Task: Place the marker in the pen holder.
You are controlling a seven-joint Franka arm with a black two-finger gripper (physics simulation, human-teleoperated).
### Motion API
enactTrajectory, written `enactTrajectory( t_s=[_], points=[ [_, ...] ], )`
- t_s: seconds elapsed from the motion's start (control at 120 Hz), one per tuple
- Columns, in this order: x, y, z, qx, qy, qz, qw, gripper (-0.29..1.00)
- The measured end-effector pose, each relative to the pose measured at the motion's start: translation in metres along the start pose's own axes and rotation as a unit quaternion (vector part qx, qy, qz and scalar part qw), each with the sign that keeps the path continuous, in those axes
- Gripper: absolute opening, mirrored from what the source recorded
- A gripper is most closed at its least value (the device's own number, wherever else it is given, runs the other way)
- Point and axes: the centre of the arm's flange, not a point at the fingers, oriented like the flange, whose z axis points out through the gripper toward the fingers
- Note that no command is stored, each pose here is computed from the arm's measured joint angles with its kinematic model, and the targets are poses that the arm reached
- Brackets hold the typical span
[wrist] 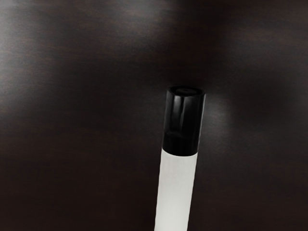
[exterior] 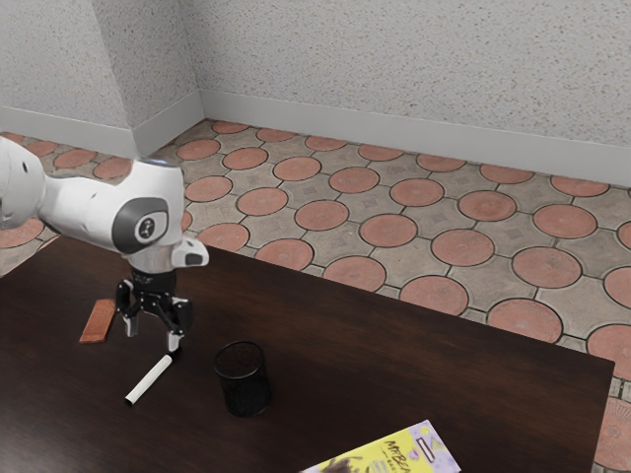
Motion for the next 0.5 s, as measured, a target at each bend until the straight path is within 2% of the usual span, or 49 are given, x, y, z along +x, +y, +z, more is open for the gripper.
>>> enactTrajectory(
  t_s=[0.267,0.5],
  points=[
    [0.019,0.0,0.025,-0.005,0.025,0.0,1.0,0.68],
    [0.025,0.002,0.04,-0.009,0.026,0.0,1.0,0.67]
  ],
)
